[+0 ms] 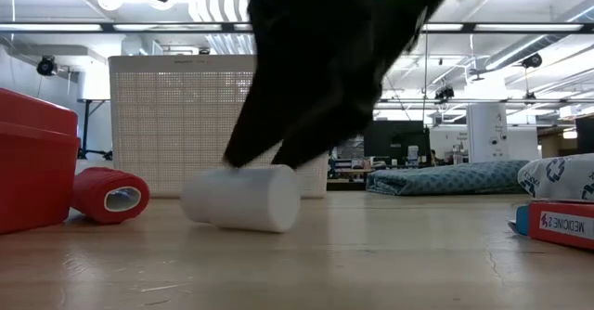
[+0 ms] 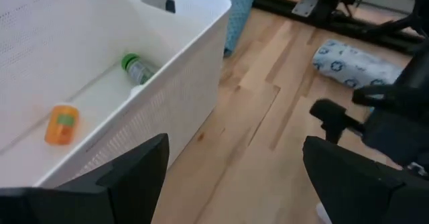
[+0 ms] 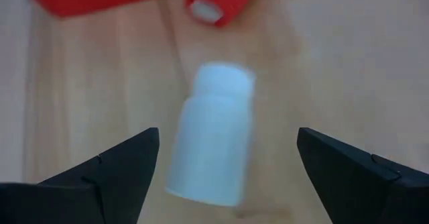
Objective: Pick & place medical supplies in basket/bin
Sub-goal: Put the white pill bottle into the white bin
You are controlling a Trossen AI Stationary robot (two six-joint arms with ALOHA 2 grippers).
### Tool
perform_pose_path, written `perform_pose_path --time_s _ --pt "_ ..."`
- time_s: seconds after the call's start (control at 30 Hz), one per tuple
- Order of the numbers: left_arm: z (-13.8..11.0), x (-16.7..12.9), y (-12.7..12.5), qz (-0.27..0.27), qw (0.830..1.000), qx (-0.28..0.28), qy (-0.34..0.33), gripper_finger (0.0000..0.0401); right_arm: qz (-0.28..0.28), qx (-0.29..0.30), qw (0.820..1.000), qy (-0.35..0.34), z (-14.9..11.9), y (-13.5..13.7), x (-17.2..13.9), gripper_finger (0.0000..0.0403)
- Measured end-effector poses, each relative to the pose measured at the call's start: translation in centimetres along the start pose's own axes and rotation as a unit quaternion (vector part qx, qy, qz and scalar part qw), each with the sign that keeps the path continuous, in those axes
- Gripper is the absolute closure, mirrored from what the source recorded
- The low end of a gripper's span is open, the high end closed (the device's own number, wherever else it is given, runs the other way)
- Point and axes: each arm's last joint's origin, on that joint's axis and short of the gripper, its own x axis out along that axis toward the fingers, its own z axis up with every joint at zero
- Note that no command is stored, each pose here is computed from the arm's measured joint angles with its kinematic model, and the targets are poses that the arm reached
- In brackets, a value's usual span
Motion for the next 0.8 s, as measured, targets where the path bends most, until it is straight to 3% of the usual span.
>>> perform_pose_path --time_s 0.17,0.33,0.53,0.67,0.8 --pt "-0.4 0.2 0.0 0.004 1.0 0.008 0.003 0.0081 0.011 0.013 1.0 0.007 -0.9 0.3 2.9 0.0057" --pt "-0.3 0.1 0.2 0.001 1.0 0.02 0.002 0.008 -0.005 0.013 1.0 0.013 -0.4 -0.2 4.0 0.008" --pt "-0.4 0.1 0.2 0.001 0.999 0.044 0.003 0.008 -0.024 -0.027 0.999 0.002 0.8 -1.2 4.1 0.0164" --pt "-0.4 0.1 0.2 -0.004 0.999 0.048 0.008 0.008 -0.05 0.006 0.999 0.016 1.9 -3.1 3.8 0.0245" --pt "-0.8 0.1 0.0 -0.049 0.996 0.051 0.057 0.008 -0.061 0.033 0.997 -0.036 5.4 -4.5 0.2 0.025"
